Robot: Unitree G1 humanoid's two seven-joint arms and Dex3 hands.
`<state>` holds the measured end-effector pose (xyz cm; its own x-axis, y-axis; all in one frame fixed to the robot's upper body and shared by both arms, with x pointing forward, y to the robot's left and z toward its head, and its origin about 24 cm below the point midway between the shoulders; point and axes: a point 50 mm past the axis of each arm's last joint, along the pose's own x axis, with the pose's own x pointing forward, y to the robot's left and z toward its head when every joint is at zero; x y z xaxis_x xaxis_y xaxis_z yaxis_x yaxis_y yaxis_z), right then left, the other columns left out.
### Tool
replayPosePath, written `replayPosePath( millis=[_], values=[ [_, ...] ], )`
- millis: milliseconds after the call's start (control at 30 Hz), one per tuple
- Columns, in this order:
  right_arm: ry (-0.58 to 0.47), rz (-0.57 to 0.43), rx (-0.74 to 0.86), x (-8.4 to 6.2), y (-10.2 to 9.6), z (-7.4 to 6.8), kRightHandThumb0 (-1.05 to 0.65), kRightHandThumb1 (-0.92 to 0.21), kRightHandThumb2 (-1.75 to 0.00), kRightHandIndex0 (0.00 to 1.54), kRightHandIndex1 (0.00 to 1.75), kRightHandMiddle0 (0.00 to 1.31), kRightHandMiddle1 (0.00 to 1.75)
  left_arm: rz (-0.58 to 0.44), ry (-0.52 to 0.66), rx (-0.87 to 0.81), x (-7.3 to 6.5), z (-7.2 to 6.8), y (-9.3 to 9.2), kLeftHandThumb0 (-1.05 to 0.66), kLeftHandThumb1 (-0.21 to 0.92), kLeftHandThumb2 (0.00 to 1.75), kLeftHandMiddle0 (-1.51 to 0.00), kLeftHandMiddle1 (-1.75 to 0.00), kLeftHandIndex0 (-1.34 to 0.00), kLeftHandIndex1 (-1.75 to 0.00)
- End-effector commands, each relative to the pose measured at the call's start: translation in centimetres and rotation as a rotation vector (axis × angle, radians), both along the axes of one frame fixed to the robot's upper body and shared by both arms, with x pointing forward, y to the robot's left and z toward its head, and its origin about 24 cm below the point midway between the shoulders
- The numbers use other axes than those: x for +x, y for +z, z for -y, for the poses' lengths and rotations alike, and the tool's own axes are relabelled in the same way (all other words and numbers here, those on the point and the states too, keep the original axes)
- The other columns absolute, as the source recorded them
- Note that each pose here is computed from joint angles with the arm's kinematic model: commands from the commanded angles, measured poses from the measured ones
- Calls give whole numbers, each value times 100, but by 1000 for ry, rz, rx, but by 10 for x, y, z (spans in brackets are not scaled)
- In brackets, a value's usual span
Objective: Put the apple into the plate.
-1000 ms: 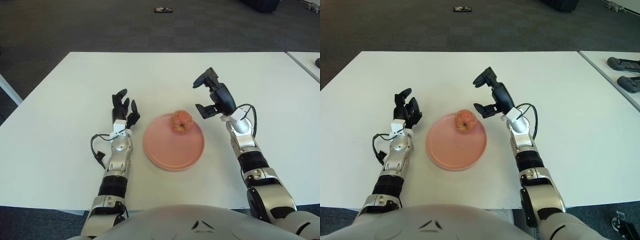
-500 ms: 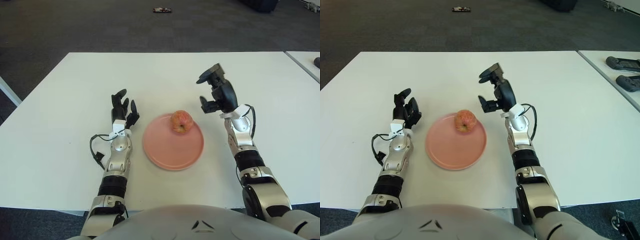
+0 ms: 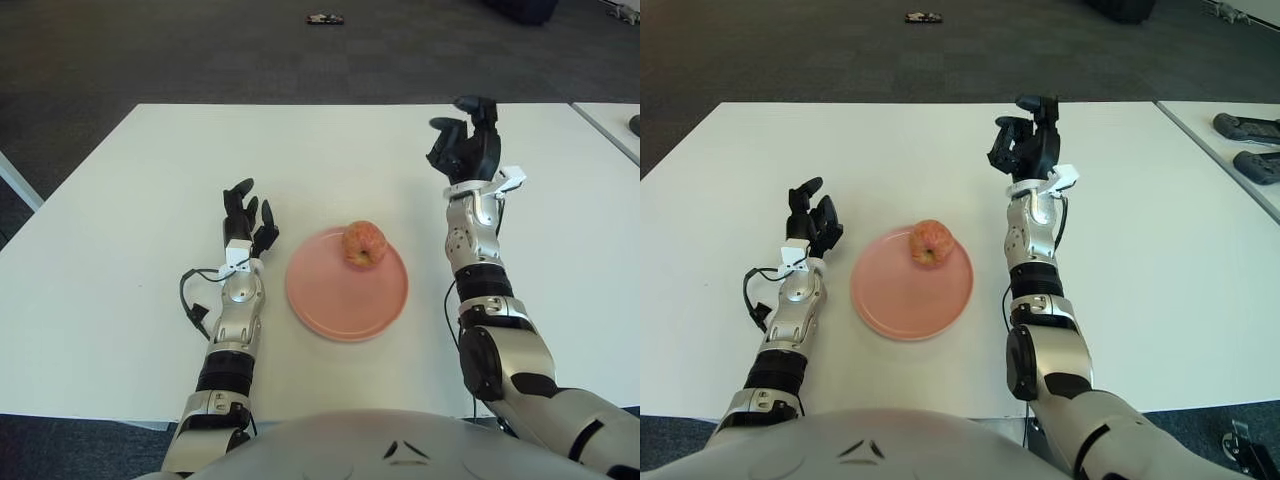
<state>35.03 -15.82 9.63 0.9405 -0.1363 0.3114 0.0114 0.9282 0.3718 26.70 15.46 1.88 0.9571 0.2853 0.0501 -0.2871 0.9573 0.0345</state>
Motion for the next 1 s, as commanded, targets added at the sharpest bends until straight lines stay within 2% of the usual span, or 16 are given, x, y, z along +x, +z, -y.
replayPosePath(
  millis=[0, 633, 967],
  values=[
    [-46, -78, 17, 3, -10, 6, -5, -28, -131, 128, 175, 102, 175, 22, 0, 7, 2, -1, 5, -67, 92, 72, -46, -9, 0, -103],
    [-147, -148, 96, 0, -22, 7, -5, -31, -128, 124, 175, 98, 175, 22, 2, 17, 0, -3, 5, -68, 92, 72, -45, -9, 0, -102],
    [-176, -251, 58, 3, -32, 6, -5, -31, -128, 125, 175, 99, 175, 26, -3, 22, 0, -2, 6, -68, 92, 74, -44, -9, 0, -102]
  ],
)
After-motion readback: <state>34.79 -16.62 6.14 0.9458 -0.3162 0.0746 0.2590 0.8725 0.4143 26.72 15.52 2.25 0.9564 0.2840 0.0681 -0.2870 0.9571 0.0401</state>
